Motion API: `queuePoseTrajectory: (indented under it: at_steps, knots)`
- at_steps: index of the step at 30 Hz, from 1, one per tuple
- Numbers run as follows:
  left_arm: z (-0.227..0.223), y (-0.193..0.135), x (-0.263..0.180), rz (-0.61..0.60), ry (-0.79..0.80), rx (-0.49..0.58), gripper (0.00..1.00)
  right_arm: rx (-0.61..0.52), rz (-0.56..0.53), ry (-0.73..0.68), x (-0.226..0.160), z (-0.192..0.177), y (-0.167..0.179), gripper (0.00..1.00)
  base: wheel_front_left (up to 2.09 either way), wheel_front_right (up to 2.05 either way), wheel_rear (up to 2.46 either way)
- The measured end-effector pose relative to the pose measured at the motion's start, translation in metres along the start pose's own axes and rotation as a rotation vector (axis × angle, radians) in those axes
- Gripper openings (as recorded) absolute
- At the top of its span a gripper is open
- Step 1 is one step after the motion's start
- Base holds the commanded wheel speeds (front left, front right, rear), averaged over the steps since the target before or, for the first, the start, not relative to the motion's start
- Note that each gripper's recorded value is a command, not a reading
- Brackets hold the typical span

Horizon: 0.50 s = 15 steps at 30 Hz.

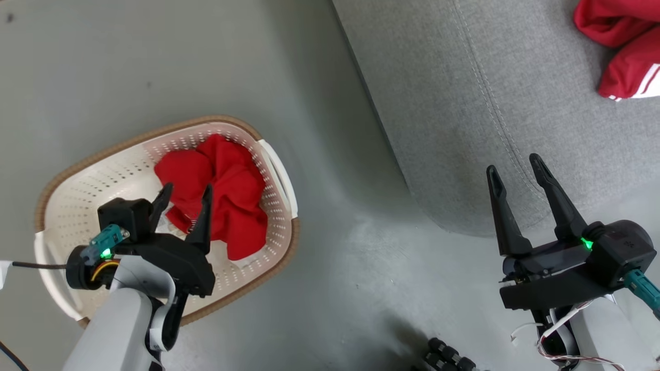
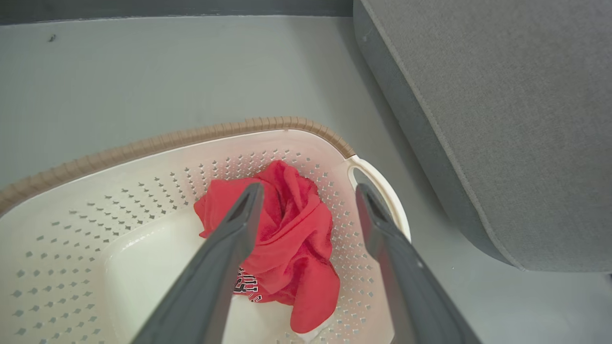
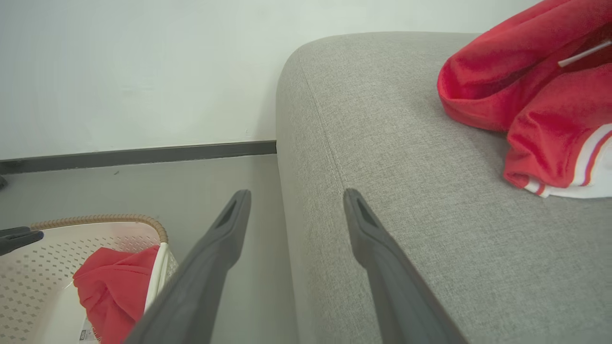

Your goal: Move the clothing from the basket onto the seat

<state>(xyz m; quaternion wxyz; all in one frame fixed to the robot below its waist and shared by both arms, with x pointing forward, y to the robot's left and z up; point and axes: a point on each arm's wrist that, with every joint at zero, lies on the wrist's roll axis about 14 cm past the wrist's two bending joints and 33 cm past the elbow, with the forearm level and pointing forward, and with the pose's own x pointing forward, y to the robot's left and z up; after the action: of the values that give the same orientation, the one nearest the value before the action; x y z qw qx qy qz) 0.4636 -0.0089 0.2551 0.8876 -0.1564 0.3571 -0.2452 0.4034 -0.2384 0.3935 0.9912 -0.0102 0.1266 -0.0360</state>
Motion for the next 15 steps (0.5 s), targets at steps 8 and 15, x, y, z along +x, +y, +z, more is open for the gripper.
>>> queuePoseTrajectory:
  at_steps: [8,15]
  knots:
    - [-0.027,0.015,0.023,0.020,0.107,-0.004,1.00,-0.010,-0.040,0.060,-0.005,-0.018,-0.010,1.00,0.00,0.00,0.00]
    - [-0.048,0.021,0.036,0.033,0.170,-0.030,1.00,-0.025,-0.063,0.093,-0.007,-0.027,-0.017,1.00,0.00,0.00,0.00]
